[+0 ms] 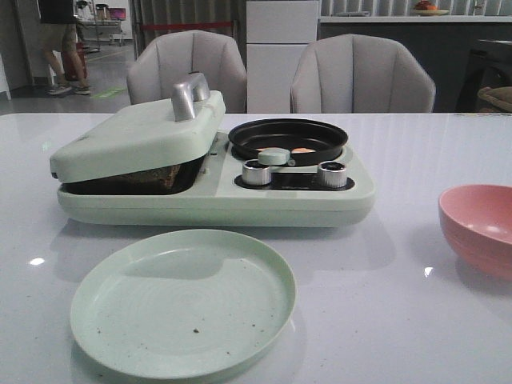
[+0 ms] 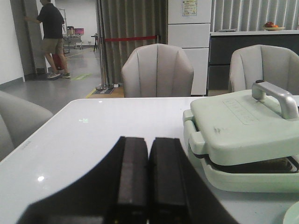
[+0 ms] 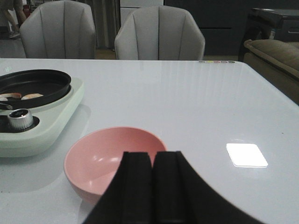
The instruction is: Make breakfast with bread and shrimp
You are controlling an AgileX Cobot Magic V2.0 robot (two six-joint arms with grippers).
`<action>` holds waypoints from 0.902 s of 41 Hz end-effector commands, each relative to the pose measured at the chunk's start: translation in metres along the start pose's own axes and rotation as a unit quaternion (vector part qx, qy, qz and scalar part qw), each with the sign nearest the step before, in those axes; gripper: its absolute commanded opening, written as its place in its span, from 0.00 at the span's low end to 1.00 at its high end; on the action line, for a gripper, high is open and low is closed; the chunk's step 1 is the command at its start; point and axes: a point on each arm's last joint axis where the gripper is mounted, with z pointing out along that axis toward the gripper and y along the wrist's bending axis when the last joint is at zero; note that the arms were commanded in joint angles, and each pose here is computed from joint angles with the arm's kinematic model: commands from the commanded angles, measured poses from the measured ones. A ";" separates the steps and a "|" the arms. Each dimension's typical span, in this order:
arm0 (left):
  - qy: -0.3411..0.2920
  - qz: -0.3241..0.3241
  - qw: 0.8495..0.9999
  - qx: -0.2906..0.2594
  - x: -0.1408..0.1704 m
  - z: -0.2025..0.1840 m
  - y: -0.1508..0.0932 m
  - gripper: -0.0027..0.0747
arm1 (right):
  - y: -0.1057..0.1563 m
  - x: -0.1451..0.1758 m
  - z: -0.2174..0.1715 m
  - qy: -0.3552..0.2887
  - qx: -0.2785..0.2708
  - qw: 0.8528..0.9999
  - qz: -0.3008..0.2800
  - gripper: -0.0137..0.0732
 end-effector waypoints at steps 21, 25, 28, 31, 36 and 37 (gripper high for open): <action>-0.038 -0.011 0.999 0.003 0.001 -0.001 0.000 0.16 | 0.001 -0.021 -0.004 -0.100 -0.006 0.995 0.001 0.20; -0.038 -0.011 0.999 0.003 0.001 -0.001 0.000 0.16 | 0.002 -0.022 -0.004 -0.100 -0.016 0.995 -0.006 0.20; -0.038 -0.011 0.999 0.003 0.001 -0.001 0.000 0.16 | 0.002 -0.023 -0.005 -0.108 -0.017 0.994 -0.007 0.20; -0.038 -0.011 0.999 0.003 0.001 -0.001 0.000 0.16 | 0.002 -0.024 -0.005 -0.116 -0.017 0.993 -0.006 0.20; -0.038 -0.011 0.999 0.003 0.001 -0.001 0.000 0.16 | 0.002 -0.024 -0.005 -0.113 -0.017 0.993 -0.006 0.20; -0.038 -0.011 0.999 0.003 0.001 -0.001 0.000 0.16 | 0.002 -0.023 -0.005 -0.111 -0.017 0.994 -0.006 0.20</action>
